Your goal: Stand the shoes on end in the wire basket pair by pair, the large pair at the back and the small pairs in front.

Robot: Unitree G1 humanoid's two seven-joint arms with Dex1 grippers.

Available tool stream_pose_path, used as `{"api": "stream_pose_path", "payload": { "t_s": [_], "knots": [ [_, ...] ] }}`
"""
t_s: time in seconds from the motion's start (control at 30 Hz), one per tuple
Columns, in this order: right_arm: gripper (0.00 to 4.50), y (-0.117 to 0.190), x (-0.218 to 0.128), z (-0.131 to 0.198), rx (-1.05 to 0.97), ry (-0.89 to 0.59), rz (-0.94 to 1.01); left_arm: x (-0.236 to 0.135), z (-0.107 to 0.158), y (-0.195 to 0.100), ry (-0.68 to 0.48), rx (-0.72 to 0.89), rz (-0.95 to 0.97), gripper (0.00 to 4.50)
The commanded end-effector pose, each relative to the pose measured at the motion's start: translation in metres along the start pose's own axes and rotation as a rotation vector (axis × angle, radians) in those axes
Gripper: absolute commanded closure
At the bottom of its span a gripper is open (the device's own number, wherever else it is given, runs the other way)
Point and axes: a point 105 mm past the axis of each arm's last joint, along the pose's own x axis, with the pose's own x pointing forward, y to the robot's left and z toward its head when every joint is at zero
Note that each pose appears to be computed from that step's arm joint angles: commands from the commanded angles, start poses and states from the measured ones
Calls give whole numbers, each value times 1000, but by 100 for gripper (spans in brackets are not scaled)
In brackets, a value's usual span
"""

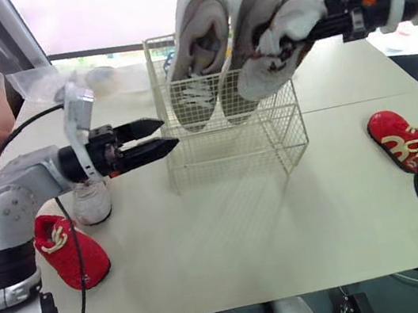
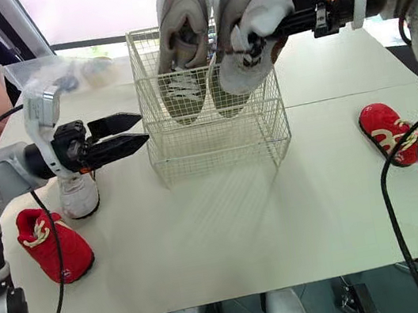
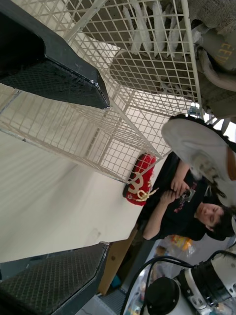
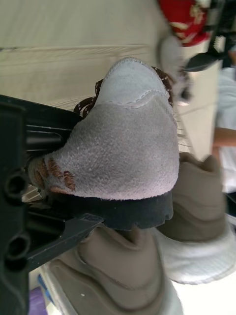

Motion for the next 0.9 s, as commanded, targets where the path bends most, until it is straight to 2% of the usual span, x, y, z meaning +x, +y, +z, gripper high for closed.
{"api": "stream_pose_path", "payload": {
  "t_s": [0.03, 0.43, 0.7, 0.77, 0.83, 0.9],
  "knots": [
    [388, -7, -3, 11, -103, 19, 11, -2, 12, -8, -38, 68, -2, 5],
    [388, 4, 29, -30, -130, 124, 112, 7, 13, -14, -83, 83, 4, 5],
    [388, 9, 39, -42, -113, 119, 105, 9, 9, -11, -63, 93, 22, 5],
    [282, 9, 39, -42, -110, 115, 102, 9, 8, -12, -55, 96, 16, 0],
    [202, 10, 38, -41, -104, 110, 100, 8, 7, -12, -37, 103, 13, 0],
    [98, 11, 37, -41, -112, 113, 94, 6, 6, -12, -13, 118, 14, 0]
  ]
}}
